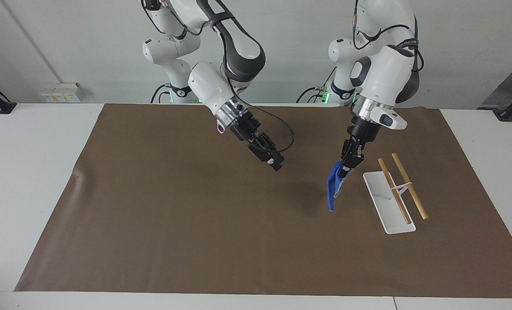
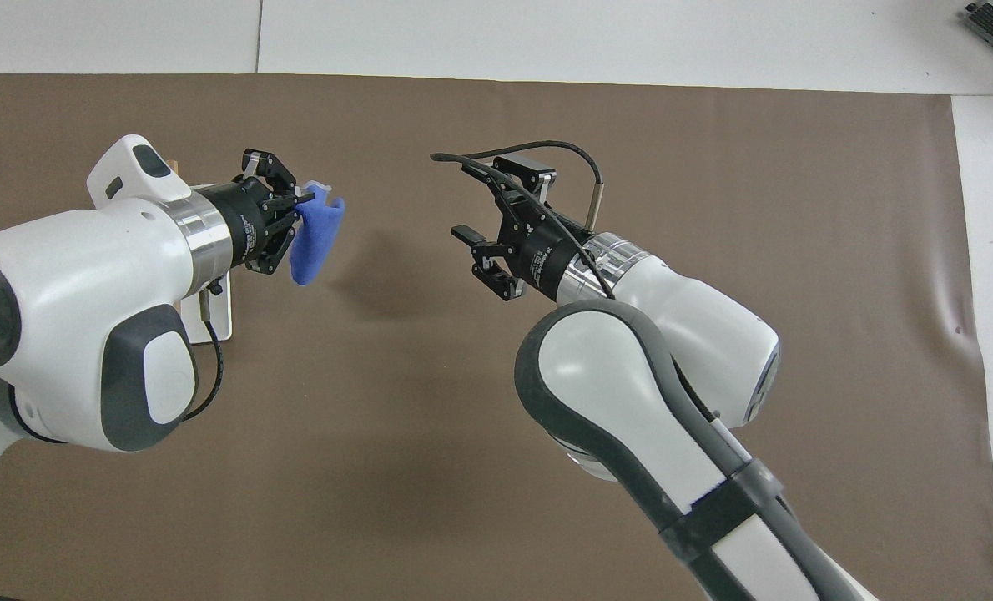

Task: Right arm passes towel to left arm to hang
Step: 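Grasp the towel with the left gripper while the right gripper releases it, then drape the towel over the wooden rack while the right gripper withdraws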

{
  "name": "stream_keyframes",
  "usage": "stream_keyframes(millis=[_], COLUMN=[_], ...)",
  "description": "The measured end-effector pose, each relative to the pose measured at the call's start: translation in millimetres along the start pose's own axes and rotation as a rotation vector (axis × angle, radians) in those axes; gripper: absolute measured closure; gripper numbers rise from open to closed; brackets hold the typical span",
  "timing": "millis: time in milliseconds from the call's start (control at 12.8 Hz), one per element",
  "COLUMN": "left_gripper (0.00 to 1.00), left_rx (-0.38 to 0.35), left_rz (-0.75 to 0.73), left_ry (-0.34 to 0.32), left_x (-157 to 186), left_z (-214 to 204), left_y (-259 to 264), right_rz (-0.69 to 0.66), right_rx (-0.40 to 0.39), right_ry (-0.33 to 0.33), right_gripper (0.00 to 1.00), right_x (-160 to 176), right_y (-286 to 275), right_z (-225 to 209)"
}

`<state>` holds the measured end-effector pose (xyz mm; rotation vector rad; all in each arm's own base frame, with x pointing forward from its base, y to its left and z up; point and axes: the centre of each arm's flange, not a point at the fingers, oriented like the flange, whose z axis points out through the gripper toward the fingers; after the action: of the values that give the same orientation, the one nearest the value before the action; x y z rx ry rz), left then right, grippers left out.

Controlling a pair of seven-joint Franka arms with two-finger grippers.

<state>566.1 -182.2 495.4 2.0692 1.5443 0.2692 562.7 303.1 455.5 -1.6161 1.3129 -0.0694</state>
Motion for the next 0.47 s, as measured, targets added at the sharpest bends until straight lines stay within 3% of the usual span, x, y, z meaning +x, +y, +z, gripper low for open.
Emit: stream_keyframes(millis=[156, 468], left_gripper=[0.98, 0.98], left_rx=[0.027, 0.039], left_rz=[0.035, 0.075], left_ry=[0.019, 0.071], left_x=[22.9, 85.8], left_z=[7.1, 3.8], left_y=[-10.9, -20.1], right_rz=[-0.242, -0.708], right_rx=[-0.025, -0.096], right_ry=[0.052, 0.133], right_gripper=[0.00, 0.00], right_x=[24.4, 80.3], right_y=[7.2, 1.1], right_z=[-2.8, -18.1])
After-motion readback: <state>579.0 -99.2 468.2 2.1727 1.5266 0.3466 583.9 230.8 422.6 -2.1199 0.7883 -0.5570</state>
